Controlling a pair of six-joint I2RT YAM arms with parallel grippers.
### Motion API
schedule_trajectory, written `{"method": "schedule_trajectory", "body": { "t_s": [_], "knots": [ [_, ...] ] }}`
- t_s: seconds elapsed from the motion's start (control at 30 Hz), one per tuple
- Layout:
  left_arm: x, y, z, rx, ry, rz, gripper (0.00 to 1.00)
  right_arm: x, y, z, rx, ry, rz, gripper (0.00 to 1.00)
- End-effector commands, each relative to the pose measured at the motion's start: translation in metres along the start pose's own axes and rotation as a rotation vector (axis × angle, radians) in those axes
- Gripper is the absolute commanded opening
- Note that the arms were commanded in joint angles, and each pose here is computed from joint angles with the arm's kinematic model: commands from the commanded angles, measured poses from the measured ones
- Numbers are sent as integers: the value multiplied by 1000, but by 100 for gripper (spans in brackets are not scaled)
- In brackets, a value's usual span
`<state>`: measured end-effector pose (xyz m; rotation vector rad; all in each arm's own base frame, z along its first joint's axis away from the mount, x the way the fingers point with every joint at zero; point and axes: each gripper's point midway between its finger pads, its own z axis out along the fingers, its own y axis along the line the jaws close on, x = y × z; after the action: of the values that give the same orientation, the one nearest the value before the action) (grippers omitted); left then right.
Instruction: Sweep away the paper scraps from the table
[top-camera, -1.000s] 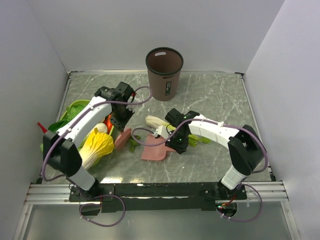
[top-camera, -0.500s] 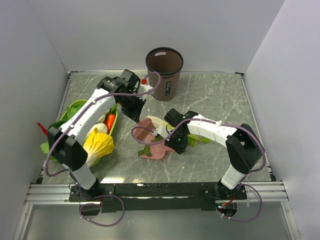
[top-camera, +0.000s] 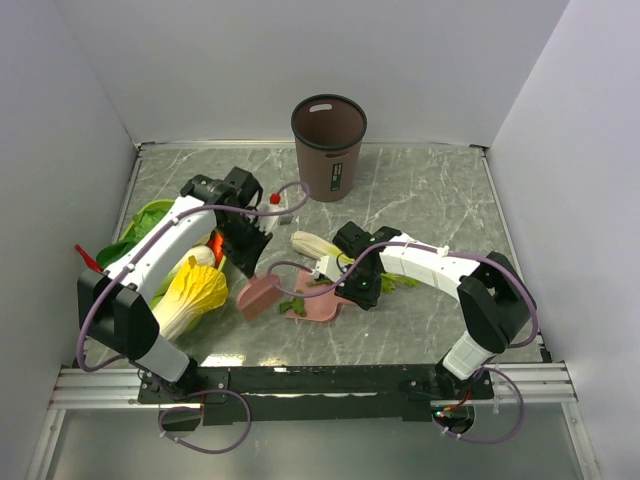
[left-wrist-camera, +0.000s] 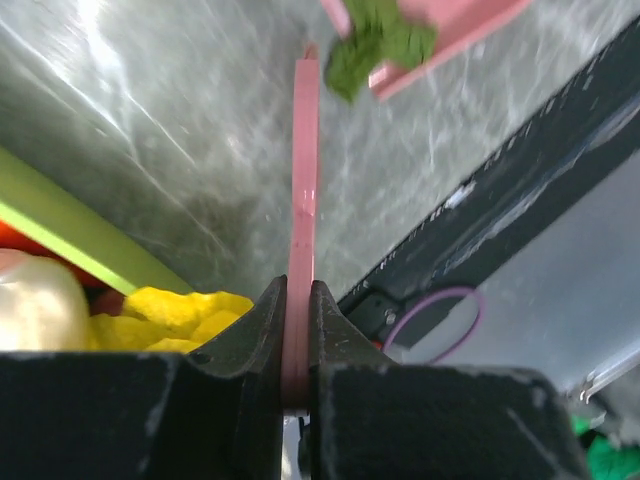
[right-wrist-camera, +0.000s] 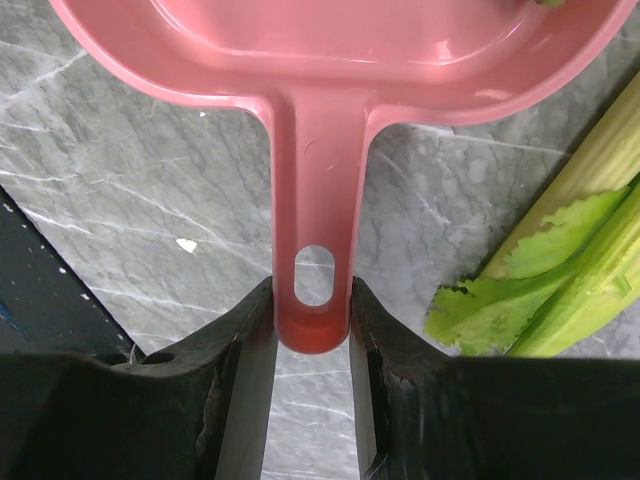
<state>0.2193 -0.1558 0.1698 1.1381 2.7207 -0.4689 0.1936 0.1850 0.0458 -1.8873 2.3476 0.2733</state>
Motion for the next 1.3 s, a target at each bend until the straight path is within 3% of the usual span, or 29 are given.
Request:
{"method": "schedule_trajectory", "body": {
  "t_s": [0.0, 0.13, 0.4, 0.57, 0.7, 1.07, 1.27],
  "knots": [
    [24, -13, 2, 75, 45, 98, 1, -2, 1, -6, 14, -16, -14, 5],
    [12, -15, 12, 99, 7, 79, 1, -4, 0, -5, 13, -21, -6, 5],
    [-51, -33, 12, 163, -124, 143, 1, -8, 1, -9, 9, -36, 4, 5],
    [-49, -19, 0, 145, -163, 113, 1, -14, -2, -15, 44, -109, 18, 4],
    [-41, 11, -11, 70, -182, -5, 1, -18, 3, -15, 29, -147, 17, 4],
    [-99, 42, -98, -256, -528, 46, 1, -36, -2, -16, 63, -310, -13, 2],
    [-103, 68, -112, -387, -552, -26, 1, -48, -14, -39, 135, -421, -29, 1]
  ]
}}
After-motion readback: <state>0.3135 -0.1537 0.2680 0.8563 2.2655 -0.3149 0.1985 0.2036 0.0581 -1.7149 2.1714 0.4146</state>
